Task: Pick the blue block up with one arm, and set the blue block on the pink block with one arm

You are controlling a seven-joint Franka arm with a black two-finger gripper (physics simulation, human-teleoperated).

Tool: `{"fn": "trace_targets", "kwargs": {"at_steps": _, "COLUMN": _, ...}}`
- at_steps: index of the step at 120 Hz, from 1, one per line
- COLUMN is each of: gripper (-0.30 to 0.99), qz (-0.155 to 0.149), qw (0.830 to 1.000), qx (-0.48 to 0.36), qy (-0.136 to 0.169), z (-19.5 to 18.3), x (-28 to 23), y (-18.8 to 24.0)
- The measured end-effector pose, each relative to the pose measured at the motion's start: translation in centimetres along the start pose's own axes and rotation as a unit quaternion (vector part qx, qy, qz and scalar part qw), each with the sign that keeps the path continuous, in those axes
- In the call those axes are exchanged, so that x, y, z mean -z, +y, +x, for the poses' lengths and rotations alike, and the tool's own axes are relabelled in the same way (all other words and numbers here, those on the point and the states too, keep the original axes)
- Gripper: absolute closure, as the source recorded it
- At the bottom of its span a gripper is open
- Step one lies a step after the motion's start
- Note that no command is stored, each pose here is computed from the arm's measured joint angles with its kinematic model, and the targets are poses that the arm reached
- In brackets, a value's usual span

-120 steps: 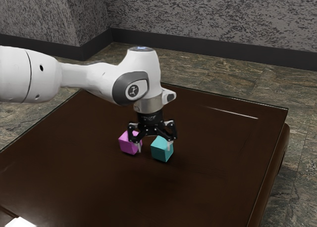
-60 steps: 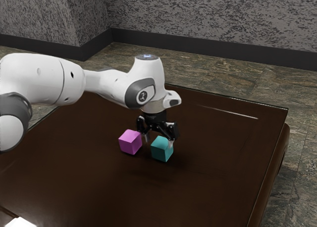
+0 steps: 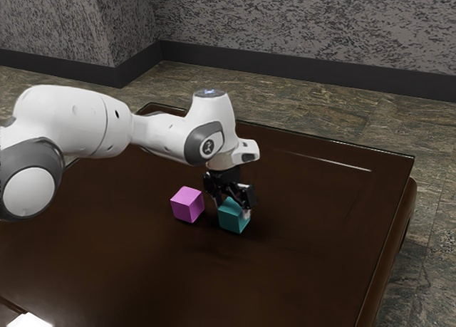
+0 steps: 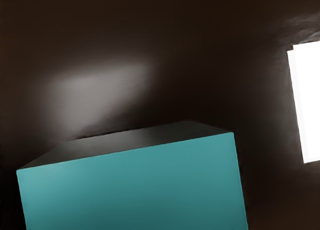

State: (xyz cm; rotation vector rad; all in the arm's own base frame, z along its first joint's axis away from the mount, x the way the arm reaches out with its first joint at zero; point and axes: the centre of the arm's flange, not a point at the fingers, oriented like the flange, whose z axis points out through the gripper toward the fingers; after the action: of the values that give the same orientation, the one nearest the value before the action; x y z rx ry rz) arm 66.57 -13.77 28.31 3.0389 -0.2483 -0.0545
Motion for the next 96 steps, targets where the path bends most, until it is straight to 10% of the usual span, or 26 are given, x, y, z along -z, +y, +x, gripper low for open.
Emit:
{"fn": "trace_targets", "kwargs": {"at_steps": 55, "gripper": 0.00, "qz": -0.004, "qw": 0.999, "qx": -0.036, "qy": -0.013, "z": 0.3, "x": -2.6, "y": 0.1}}
{"fn": "trace_targets", "kwargs": {"at_steps": 96, "gripper": 0.34, "qz": 0.014, "qw": 0.998, "qx": -0.053, "qy": 0.031, "z": -0.7, "x": 4.4, "y": 0.2}}
